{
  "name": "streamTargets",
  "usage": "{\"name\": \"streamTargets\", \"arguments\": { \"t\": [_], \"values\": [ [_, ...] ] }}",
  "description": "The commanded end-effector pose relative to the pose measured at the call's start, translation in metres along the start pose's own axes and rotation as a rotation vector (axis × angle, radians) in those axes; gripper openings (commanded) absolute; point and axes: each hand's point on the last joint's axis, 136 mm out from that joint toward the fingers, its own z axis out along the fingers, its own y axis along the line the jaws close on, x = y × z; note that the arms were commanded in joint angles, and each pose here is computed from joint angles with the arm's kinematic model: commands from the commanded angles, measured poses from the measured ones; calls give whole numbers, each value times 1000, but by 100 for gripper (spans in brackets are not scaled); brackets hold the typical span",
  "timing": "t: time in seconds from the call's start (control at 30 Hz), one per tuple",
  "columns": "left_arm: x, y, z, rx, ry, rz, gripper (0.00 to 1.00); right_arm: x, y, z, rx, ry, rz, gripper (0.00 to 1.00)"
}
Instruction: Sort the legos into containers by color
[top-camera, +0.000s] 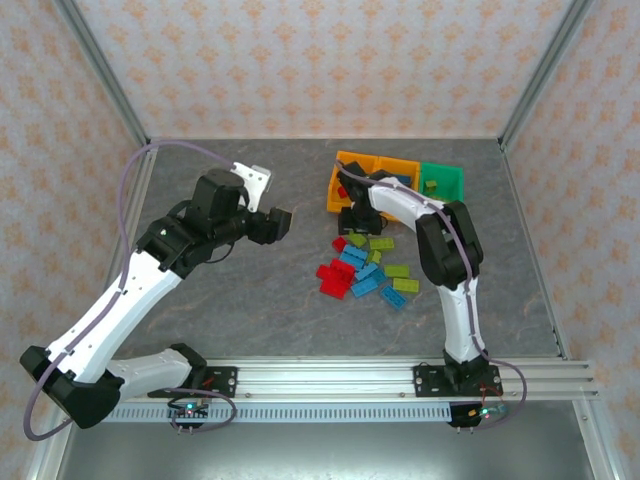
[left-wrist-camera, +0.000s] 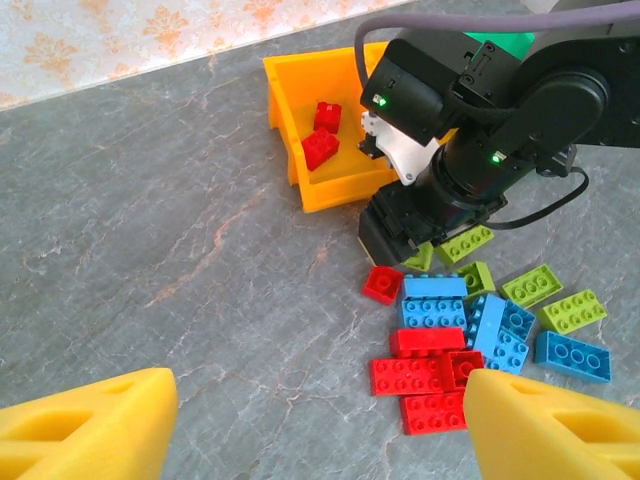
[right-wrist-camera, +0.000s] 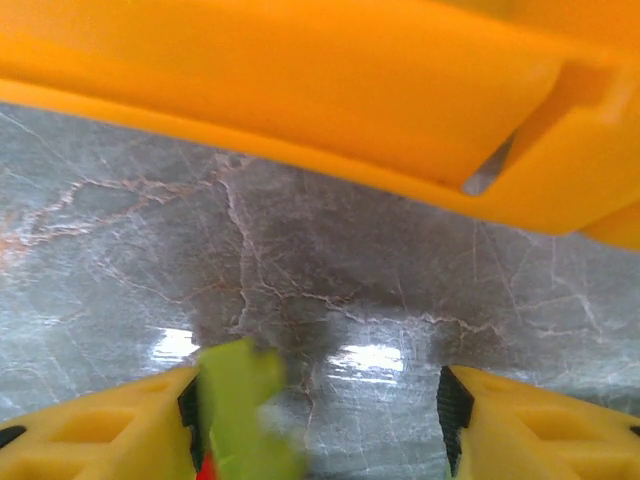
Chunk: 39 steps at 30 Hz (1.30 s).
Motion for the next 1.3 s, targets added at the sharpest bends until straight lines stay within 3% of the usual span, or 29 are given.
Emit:
{"name": "streamTargets", "arguments": {
  "t": [0.0, 0.1, 0.4, 0.7, 0.87, 1.0, 1.13, 1.27],
  "values": [
    [9, -5, 3, 27, 16, 40, 78, 30, -11, 20, 53, 135, 42, 64],
    [15, -8, 5, 54, 17, 24, 79, 35, -12, 23, 53, 148, 71, 61],
    [35, -2, -5, 47, -36, -94, 80, 3, -2, -3, 23, 22, 175, 23],
    [38, -3, -13, 58, -43, -102, 82, -15, -10, -74, -11, -195, 307, 12],
    [34, -9, -18, 91, -66, -86, 83, -26, -57, -157, 63, -489, 415, 11],
    [31, -13, -18, 117, -88, -68, 85, -34, -132, -197, 160, -630, 578, 11],
    [31, -21, -22, 158, -85, -22, 86, -54, -199, -190, 173, -639, 725, 10],
    [32, -25, -31, 185, -87, 39, 89, -84, -230, -162, 222, -533, 727, 11]
  ]
}}
